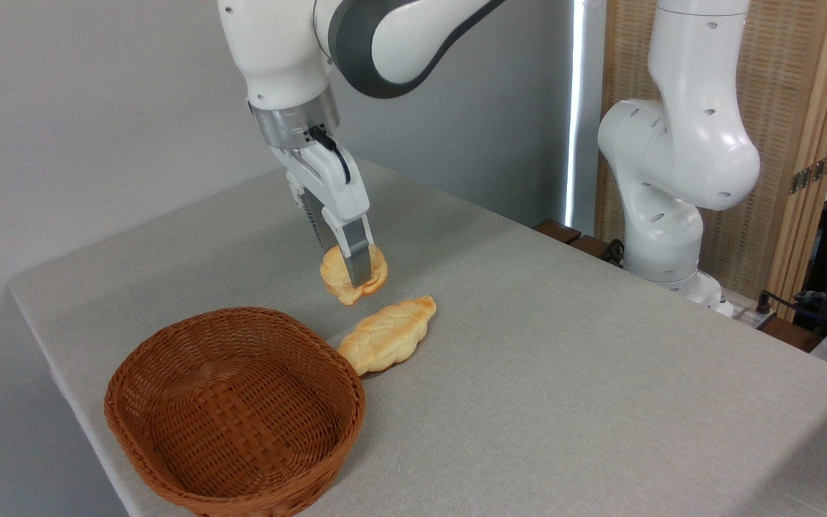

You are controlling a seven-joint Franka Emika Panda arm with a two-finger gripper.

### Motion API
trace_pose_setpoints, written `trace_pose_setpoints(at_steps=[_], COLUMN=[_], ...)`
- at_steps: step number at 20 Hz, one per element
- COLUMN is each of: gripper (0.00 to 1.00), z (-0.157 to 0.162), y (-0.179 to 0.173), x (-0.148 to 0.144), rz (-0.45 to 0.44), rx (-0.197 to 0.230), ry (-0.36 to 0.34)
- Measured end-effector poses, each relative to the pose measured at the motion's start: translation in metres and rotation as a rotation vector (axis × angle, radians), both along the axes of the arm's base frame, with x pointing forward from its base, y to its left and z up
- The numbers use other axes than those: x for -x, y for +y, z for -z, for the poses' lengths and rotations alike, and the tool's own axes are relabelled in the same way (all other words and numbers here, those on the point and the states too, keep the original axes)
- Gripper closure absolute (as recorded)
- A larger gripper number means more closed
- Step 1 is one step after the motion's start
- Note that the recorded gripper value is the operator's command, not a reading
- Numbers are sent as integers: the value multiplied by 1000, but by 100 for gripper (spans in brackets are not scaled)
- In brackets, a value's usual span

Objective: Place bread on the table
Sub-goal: 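Lift the bun out of the basket and carry it beside the long roll, then lower the bun onto the table and open the gripper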

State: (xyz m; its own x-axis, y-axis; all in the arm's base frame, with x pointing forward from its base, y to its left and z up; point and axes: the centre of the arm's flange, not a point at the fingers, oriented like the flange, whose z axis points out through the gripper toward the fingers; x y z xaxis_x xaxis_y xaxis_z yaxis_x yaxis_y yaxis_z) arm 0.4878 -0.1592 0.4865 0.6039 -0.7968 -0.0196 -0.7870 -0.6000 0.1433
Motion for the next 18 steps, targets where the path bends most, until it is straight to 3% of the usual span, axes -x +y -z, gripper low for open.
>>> trace_pose_setpoints(at_steps=[2,4,12,18], gripper=[13,1,0,0], z=[7,14,39,35], y=[-2,-2,-6,-6], x=[1,-3,-20,-22], rz=[2,-1,-24,-24], rx=[-1,3,8,11], ry=[2,-12,-33,-44])
